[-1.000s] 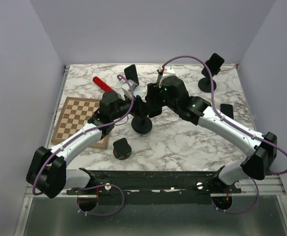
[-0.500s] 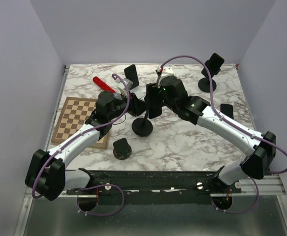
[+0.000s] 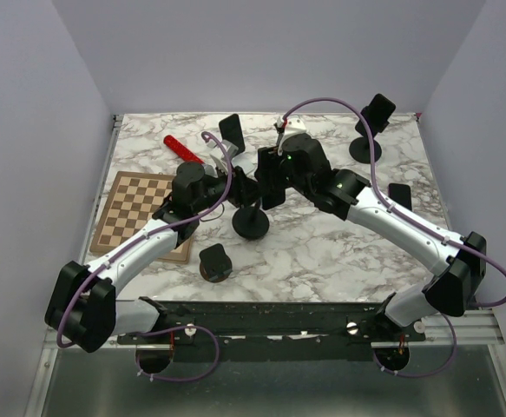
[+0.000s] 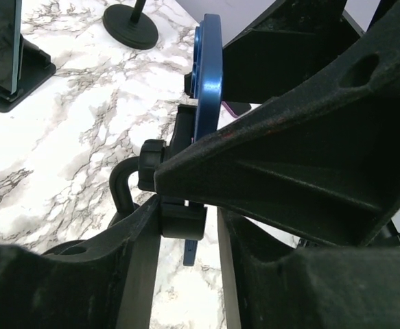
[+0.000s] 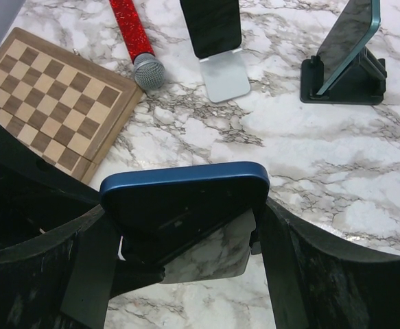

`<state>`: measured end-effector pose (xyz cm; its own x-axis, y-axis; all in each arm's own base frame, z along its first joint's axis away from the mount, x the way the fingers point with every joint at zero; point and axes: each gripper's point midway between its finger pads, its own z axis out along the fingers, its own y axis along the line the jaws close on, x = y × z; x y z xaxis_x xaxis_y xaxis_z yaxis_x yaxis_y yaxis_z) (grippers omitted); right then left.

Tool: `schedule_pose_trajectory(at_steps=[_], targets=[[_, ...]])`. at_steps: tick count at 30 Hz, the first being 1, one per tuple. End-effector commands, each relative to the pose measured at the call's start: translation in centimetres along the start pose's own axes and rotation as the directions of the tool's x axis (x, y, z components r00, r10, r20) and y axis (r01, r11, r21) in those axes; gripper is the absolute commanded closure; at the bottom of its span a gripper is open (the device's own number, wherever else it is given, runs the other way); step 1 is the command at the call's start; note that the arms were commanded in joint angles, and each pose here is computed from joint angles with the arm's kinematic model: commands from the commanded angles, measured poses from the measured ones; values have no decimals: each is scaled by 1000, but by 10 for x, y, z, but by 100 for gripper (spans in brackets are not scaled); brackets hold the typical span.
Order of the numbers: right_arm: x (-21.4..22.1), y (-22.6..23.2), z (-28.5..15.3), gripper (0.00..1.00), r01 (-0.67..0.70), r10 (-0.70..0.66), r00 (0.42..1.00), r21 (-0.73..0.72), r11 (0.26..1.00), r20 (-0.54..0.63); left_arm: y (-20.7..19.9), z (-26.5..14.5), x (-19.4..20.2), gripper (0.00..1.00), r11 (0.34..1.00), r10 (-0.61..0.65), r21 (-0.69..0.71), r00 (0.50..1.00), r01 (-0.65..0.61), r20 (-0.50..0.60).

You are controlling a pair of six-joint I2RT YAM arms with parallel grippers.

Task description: Remove the phone from the phone stand

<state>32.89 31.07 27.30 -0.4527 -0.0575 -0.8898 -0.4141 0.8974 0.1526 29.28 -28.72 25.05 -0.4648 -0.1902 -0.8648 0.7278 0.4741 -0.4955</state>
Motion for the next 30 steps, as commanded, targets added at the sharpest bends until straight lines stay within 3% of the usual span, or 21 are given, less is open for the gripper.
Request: schedule_pose_trajectory(at_steps=[1,8,13,22,30], targets=[[-35,21,-10,99,-39,46,994,-67,997,101,-24,1,-23,59,995,57,83,996,-63,72],[-37,17,-13,99,-41,46,993,-49,998,111,-25,1,-21,65,993,62,92,996,-67,56],[-45,16,-14,99,-57,62,989,-43,997,134,-23,2,-20,55,994,57,87,997,-61,51],[-45,15,-16,99,-46,51,990,-38,998,131,-24,3,-20,61,994,55,92,998,-59,44],[-51,14,-18,99,-63,68,988,-39,997,142,-23,5,-17,55,993,51,101,998,-54,31]])
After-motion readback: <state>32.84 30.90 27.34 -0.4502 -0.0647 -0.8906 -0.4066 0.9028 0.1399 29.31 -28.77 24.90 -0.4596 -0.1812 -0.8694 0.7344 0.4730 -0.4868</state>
